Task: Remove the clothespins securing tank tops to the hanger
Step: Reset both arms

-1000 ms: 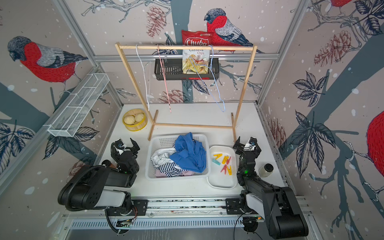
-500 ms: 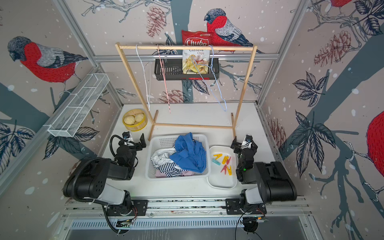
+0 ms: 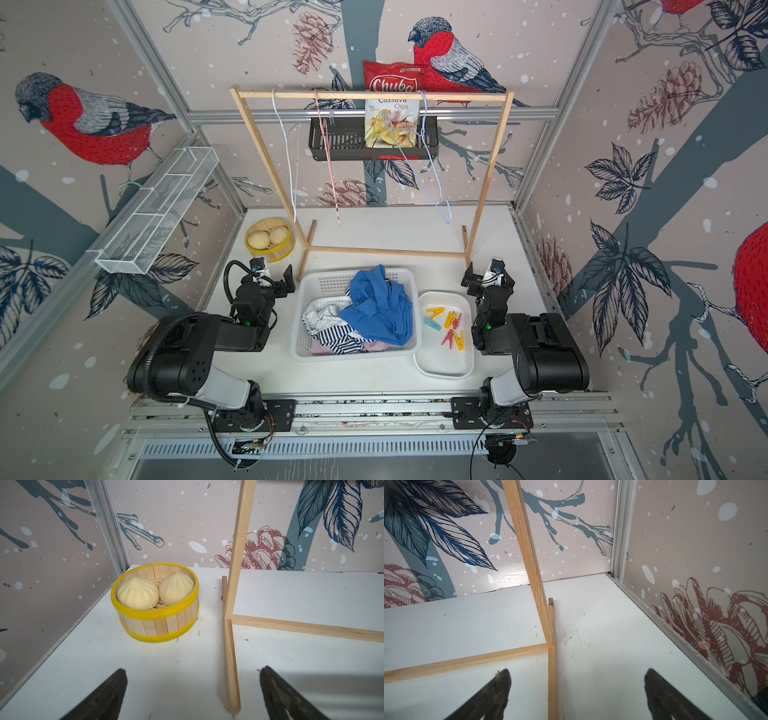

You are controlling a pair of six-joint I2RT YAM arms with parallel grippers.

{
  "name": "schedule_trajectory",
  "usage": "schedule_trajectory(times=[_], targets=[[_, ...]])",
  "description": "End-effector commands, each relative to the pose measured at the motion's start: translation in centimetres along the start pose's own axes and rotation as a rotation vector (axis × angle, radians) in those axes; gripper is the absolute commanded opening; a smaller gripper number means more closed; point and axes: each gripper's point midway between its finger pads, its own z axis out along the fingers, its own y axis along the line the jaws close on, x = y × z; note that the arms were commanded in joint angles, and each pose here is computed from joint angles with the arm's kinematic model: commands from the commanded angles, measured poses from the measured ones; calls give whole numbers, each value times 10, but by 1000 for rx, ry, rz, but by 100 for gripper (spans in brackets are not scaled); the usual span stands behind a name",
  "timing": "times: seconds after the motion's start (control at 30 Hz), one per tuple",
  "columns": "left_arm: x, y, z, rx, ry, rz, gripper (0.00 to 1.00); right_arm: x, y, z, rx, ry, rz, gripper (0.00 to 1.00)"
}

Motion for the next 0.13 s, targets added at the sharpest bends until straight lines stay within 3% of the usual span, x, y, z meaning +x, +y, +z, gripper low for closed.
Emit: schedule_trajectory(times=[0.0,0.07,0.1], targets=[[-6,1,1,-4,-21,5,98,-1,-2,1,14,0,17,100],[-6,1,1,-3,-20,5,98,-3,-7,-2,53,-13,26,100],[-6,1,1,-4,-20,5,98,-3,-19,-4,136,-23,49,100]])
